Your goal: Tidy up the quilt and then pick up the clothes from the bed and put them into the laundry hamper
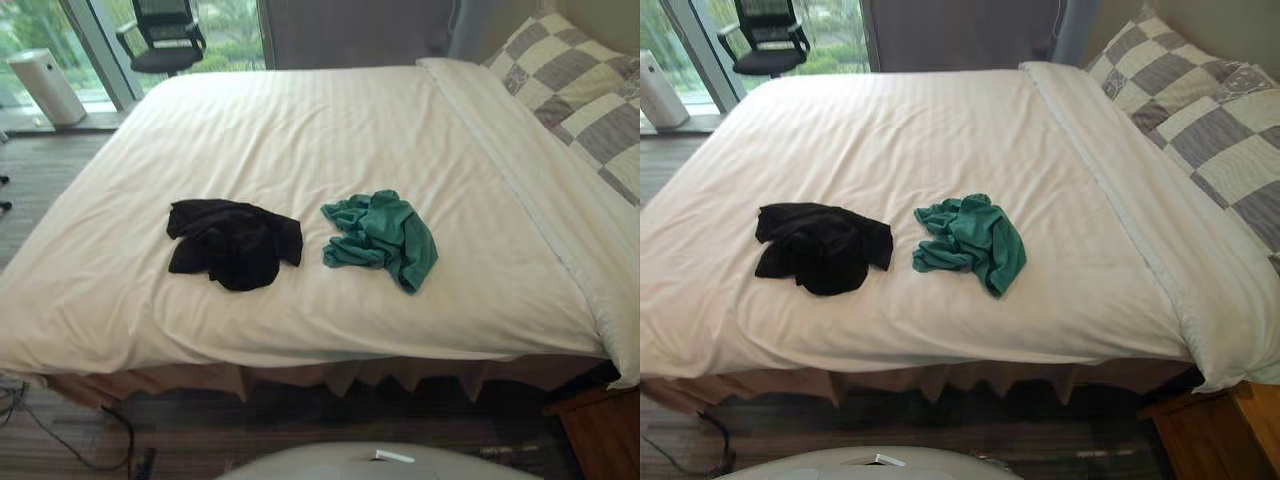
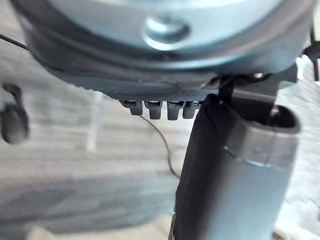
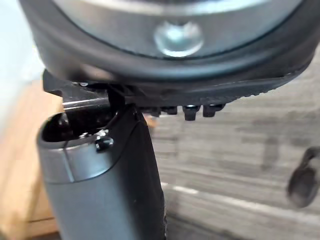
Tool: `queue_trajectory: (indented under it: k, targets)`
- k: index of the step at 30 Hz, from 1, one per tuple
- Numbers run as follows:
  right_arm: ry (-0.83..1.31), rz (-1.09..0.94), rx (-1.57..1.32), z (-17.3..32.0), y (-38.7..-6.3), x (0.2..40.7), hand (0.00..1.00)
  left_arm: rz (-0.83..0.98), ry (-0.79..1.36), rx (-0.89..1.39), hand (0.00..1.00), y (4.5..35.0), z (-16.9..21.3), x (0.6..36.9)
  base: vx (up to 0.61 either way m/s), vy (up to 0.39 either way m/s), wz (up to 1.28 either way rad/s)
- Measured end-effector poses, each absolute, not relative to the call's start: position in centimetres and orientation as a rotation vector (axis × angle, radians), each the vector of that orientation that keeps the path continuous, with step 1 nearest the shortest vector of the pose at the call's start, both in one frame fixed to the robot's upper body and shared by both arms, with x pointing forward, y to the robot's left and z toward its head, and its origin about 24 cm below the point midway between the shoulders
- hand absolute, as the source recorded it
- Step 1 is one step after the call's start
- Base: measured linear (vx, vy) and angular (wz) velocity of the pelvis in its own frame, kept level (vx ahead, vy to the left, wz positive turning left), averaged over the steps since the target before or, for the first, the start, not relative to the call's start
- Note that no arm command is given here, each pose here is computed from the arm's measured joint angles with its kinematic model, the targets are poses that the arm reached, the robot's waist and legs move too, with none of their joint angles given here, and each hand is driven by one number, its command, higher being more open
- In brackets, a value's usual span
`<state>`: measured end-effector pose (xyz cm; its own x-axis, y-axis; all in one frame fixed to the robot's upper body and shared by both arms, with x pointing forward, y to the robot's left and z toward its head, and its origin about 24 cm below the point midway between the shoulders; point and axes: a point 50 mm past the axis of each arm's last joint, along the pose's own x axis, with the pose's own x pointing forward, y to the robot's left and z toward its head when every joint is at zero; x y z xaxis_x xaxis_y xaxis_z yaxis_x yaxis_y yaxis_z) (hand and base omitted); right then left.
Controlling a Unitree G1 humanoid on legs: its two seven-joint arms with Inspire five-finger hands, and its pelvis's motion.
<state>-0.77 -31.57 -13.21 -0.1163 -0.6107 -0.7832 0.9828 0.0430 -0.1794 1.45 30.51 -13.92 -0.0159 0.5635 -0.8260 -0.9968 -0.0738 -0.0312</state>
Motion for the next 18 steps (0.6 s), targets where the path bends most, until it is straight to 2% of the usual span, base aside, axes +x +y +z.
queue_trajectory:
  k: [1, 3, 6, 8, 9, 10, 11, 14, 17, 18]
  targets:
    - [0.782, -1.503, 0.535, -11.9, -33.7, 0.0, 1.0, 1.452, 0.637, -0.771, 1.0, 32.1, -12.9, 3.2, 0.0, 0.0, 0.0]
    - [0.682, -1.505, 0.497, -10.4, -35.9, 1.5, 1.0, 1.398, 0.544, -0.727, 1.0, 34.2, -11.4, 5.6, 0.0, 0.0, 0.0]
    - [0.53, -1.495, 0.41, -7.1, -39.3, 4.6, 1.0, 1.315, 0.386, -0.598, 1.0, 38.9, -7.2, 9.0, -0.01, -0.025, 0.04]
    - [0.437, -1.448, 0.302, -4.6, -40.7, 7.1, 1.0, 1.294, 0.268, -0.448, 1.0, 42.8, -2.8, 9.8, 0.03, -0.024, -0.01]
    - [0.39, -1.4, 0.217, -3.2, -41.0, 8.7, 1.0, 1.294, 0.245, -0.301, 1.0, 44.8, -0.2, 9.9, 0.05, -0.037, -0.02]
    - [0.361, -1.375, 0.164, -2.4, -41.0, 9.4, 1.0, 1.306, 0.237, -0.208, 1.0, 45.7, 1.2, 10.1, 0.07, -0.055, 0.03]
    - [0.309, -1.33, 0.051, -0.9, -40.8, 10.8, 1.0, 1.307, 0.215, -0.013, 1.0, 46.5, 3.7, 10.9, 0.04, -0.039, 0.12]
    - [0.154, -1.203, -0.103, 2.4, -39.7, 14.5, 1.0, 1.219, 0.003, 0.2, 1.0, 45.6, 8.7, 13.7, 0.02, -0.017, 0.19]
    - [0.068, -1.084, -0.136, 3.9, -38.1, 17.2, 1.0, 1.15, -0.177, 0.241, 1.0, 44.1, 11.4, 15.4, -0.03, 0.006, -0.03]
    - [0.021, -1.017, -0.184, 4.8, -36.9, 18.2, 1.0, 1.086, -0.271, 0.262, 1.0, 42.8, 12.7, 16.5, 0.0, 0.0, 0.0]
